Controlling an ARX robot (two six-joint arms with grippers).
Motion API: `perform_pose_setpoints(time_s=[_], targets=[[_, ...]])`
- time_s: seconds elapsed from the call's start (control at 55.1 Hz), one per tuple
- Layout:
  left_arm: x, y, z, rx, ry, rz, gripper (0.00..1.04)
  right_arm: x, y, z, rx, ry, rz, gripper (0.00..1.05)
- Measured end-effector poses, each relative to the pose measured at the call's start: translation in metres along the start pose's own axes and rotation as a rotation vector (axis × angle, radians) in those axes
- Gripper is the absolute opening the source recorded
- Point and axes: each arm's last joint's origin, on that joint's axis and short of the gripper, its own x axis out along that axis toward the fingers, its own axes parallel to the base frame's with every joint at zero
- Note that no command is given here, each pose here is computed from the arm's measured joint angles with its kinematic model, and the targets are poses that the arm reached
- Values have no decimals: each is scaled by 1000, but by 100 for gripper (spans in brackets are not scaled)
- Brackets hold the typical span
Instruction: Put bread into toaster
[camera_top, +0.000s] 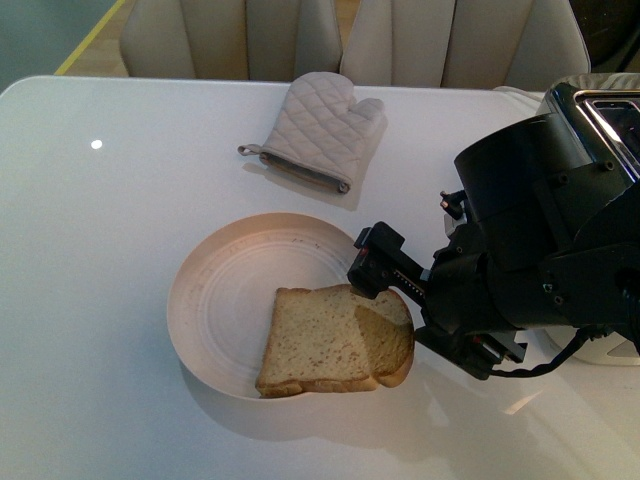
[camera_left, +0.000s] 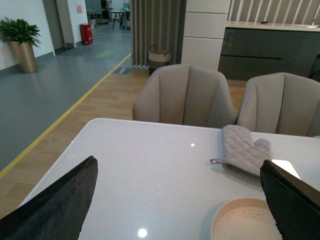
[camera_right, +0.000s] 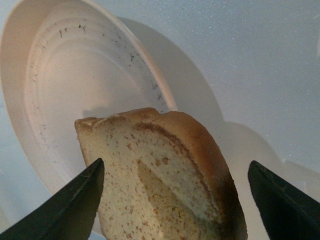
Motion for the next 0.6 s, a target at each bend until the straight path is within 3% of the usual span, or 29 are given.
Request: perform_pose_setpoints(time_s=[0.417, 0.526, 0.599], targets=[[0, 0, 0, 0, 0, 0, 97, -2, -2, 1, 47, 10, 4, 16], [0, 0, 0, 0, 0, 0, 97, -8, -1, 6, 54, -7, 20, 3], [0, 0, 0, 0, 0, 0, 97, -13, 2, 11, 56, -28, 39, 3]])
